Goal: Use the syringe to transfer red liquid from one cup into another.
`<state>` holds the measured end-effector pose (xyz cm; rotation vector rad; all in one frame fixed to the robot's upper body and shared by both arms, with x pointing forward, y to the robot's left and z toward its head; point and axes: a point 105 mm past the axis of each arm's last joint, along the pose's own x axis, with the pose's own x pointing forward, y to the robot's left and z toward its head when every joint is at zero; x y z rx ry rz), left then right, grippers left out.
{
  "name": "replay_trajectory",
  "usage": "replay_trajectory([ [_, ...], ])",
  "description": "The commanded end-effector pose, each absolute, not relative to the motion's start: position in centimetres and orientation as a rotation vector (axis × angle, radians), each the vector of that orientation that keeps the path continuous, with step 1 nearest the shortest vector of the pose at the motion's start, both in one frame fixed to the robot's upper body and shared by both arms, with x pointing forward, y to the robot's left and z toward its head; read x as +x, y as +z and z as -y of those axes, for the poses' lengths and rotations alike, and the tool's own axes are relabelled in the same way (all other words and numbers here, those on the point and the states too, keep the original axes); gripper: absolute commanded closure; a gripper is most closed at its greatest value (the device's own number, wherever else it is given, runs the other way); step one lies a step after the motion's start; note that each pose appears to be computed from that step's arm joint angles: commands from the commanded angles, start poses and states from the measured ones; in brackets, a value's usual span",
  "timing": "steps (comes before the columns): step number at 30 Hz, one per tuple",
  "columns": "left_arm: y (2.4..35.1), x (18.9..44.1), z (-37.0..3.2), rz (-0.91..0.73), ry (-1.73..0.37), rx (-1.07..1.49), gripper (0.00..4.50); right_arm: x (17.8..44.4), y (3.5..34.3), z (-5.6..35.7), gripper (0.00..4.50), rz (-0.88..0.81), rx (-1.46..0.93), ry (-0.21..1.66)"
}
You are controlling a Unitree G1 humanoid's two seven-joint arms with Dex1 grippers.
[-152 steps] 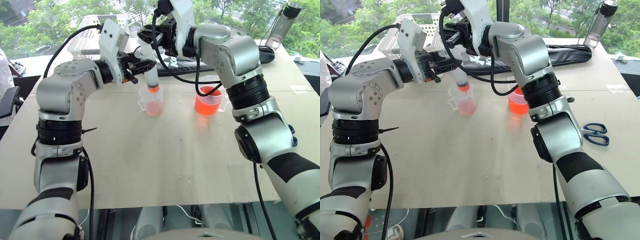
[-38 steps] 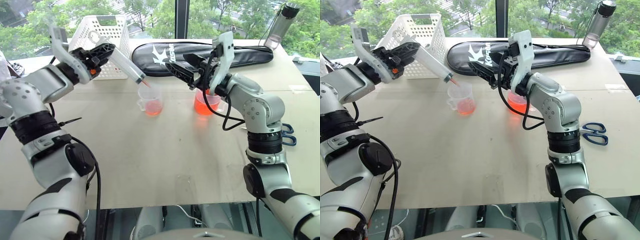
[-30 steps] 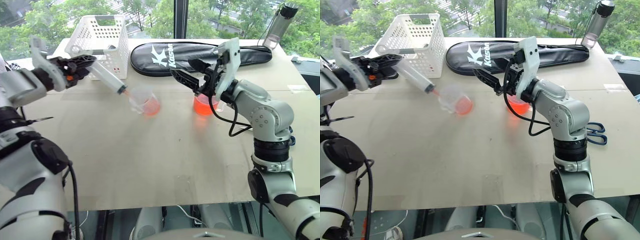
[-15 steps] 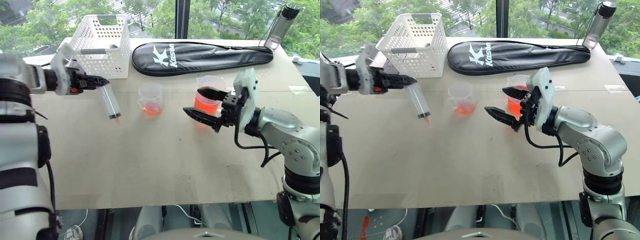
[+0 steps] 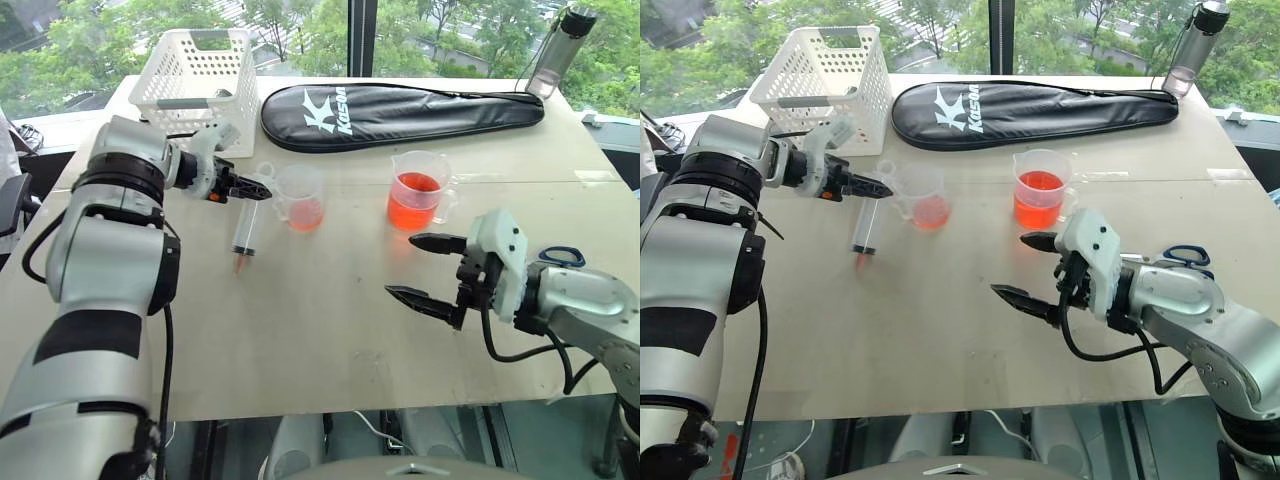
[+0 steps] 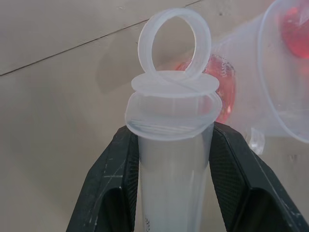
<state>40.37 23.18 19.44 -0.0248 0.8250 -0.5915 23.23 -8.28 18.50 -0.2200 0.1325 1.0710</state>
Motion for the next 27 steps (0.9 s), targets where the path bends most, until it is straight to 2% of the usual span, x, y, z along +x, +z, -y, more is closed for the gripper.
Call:
replay_trajectory([
  [1,19.4,40.4,-24.2,-0.816,-0.542,-0.03,1.25,22.7,18.9,8.5,0.0,-0.069,-0.262,1.056],
  [2,19.4,40.4,-24.4,-0.809,-0.532,-0.039,0.74,22.8,18.8,8.7,0.0,-0.068,-0.258,1.043],
  [4,20.0,40.2,-24.9,-0.79,-0.517,-0.077,0.06,22.8,18.6,9.1,0.0,-0.056,-0.243,1.022],
  [7,21.7,39.7,-25.8,-0.724,-0.513,-0.147,0.06,22.8,18.7,9.8,0.0,-0.008,-0.225,0.989],
  [12,26.3,37.5,-26.1,-0.378,-0.607,-0.13,0.06,22.9,20.2,11.6,0.0,0.116,-0.163,0.927],
  [14,28.1,36.2,-25.7,-0.157,-0.607,-0.069,0.06,23.3,20.9,12.8,0.0,0.149,-0.167,0.875],
  [16,29.0,34.4,-25.6,-0.004,-0.589,-0.06,0.06,23.9,21.3,14.0,0.0,0.159,-0.198,0.824],
  [19,27.8,31.7,-24.5,0.047,-0.624,-0.053,0.06,24.0,21.4,15.7,0.0,0.146,-0.24,0.794],
  [22,25.9,30.0,-23.9,0.087,-0.586,-0.013,0.06,23.4,21.3,17.6,0.0,0.122,-0.276,0.777],
  [27,21.6,26.8,-23.4,0.016,-0.567,0.03,0.06,21.5,20.5,21.8,0.0,0.022,-0.325,0.696],
])
